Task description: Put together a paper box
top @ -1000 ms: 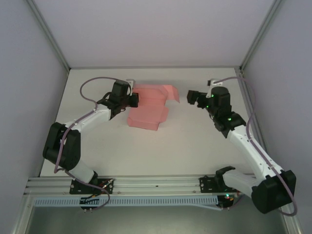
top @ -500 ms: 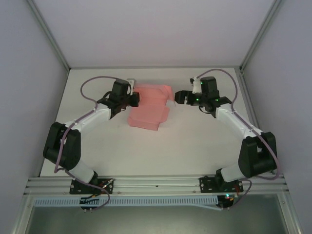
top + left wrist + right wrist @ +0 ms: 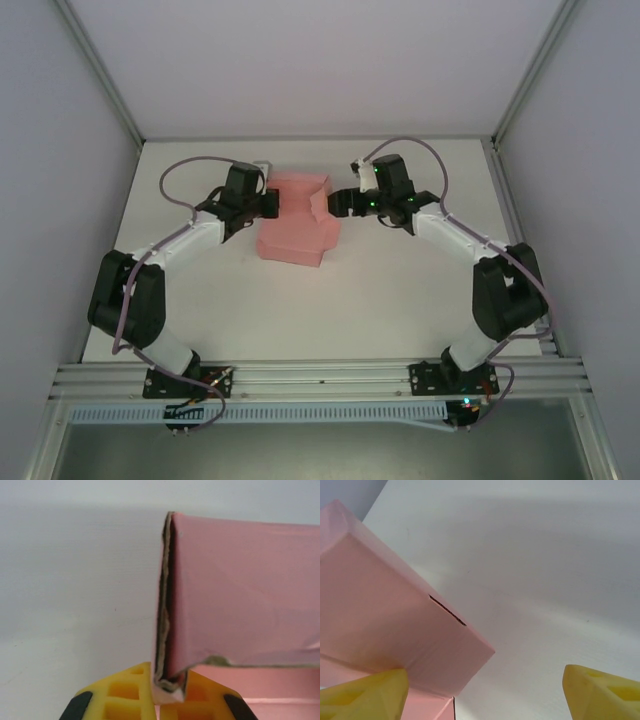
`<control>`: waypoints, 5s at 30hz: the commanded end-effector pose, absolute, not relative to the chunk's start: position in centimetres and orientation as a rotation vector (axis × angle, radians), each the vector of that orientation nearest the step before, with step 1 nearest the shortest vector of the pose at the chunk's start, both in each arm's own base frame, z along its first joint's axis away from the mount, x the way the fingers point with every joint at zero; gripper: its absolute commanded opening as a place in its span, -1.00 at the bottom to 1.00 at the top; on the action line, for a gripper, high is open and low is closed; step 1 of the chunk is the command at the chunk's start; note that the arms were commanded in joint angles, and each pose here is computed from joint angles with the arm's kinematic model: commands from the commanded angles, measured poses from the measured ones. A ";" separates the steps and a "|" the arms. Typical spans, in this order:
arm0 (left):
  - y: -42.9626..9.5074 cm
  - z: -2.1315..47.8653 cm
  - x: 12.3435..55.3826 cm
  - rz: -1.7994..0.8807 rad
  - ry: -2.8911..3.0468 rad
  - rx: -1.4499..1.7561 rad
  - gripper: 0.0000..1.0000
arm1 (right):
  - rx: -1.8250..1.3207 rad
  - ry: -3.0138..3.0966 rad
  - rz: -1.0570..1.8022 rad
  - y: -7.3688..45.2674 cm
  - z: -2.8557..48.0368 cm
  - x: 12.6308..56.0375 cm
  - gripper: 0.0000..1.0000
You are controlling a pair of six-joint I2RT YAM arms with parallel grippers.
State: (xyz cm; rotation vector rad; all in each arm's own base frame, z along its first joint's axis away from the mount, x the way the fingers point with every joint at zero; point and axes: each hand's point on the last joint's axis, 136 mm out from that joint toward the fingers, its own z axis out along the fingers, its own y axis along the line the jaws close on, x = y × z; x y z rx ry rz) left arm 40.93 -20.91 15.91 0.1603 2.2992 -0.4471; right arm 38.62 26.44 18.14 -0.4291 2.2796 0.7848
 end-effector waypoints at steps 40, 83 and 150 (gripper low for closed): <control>-23.5 18.6 41.2 -0.529 2.246 0.177 -1.00 | -0.188 2.071 -0.010 24.6 20.5 45.0 -0.66; -23.3 17.4 37.2 -0.242 2.221 1.365 -1.00 | 0.068 2.125 0.348 16.3 23.1 33.0 1.00; -9.0 22.0 37.4 -0.385 2.313 -0.101 0.99 | -1.111 2.284 0.563 38.1 6.5 38.3 0.34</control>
